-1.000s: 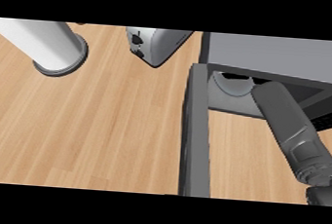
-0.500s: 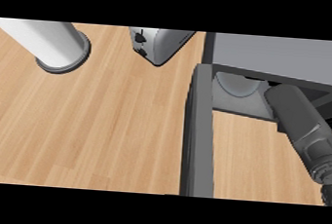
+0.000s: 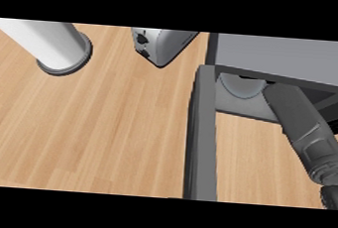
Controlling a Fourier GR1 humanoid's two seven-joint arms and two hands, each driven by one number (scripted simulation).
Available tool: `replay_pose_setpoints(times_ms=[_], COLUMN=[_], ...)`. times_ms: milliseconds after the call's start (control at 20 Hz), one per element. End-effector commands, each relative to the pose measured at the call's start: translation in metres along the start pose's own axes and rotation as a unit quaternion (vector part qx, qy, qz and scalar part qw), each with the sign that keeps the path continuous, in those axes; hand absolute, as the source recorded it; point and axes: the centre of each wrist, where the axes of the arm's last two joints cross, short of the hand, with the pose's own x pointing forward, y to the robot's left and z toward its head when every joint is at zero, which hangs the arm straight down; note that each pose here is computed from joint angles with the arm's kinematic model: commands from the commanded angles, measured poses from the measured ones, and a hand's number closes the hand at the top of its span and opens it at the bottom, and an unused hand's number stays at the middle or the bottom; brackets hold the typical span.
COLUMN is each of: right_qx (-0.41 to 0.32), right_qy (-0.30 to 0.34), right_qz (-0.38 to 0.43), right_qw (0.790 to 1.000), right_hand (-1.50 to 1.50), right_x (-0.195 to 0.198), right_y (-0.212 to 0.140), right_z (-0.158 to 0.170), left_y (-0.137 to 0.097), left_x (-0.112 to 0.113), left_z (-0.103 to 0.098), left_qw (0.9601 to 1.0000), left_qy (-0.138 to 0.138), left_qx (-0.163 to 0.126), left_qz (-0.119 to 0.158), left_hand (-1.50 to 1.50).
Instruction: Pick up the milk, place it into the microwave and close the microwave
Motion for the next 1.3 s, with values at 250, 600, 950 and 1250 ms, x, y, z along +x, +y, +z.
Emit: replay_pose_setpoints(times_ms=[250, 600, 950, 1250], right_qx=[0.044, 0.055, 0.08, 0.107], right_qy=[-0.001, -0.001, 0.04, 0.052], right_qz=[-0.128, -0.238, -0.33, -0.415], right_qw=[0.991, 0.97, 0.94, 0.902], right_hand=[-1.5, -1.5, -1.5, -1.5], right_x=[0.009, 0.005, -0.003, -0.028], right_y=[0.006, 0.016, 0.028, 0.042], right_z=[0.0, 0.013, 0.035, 0.083], left_y=[-0.007, -0.033, -0.043, -0.071], left_x=[-0.015, -0.016, -0.018, -0.02], left_z=[-0.007, -0.02, -0.032, -0.042], left_qw=[0.9981, 0.9945, 0.9906, 0.9865], left_qy=[0.002, -0.006, -0.002, 0.015], left_qx=[-0.055, -0.097, -0.128, -0.147], left_qz=[0.03, 0.037, 0.05, 0.069], left_hand=[-1.5, -1.5, 1.5, 1.5])
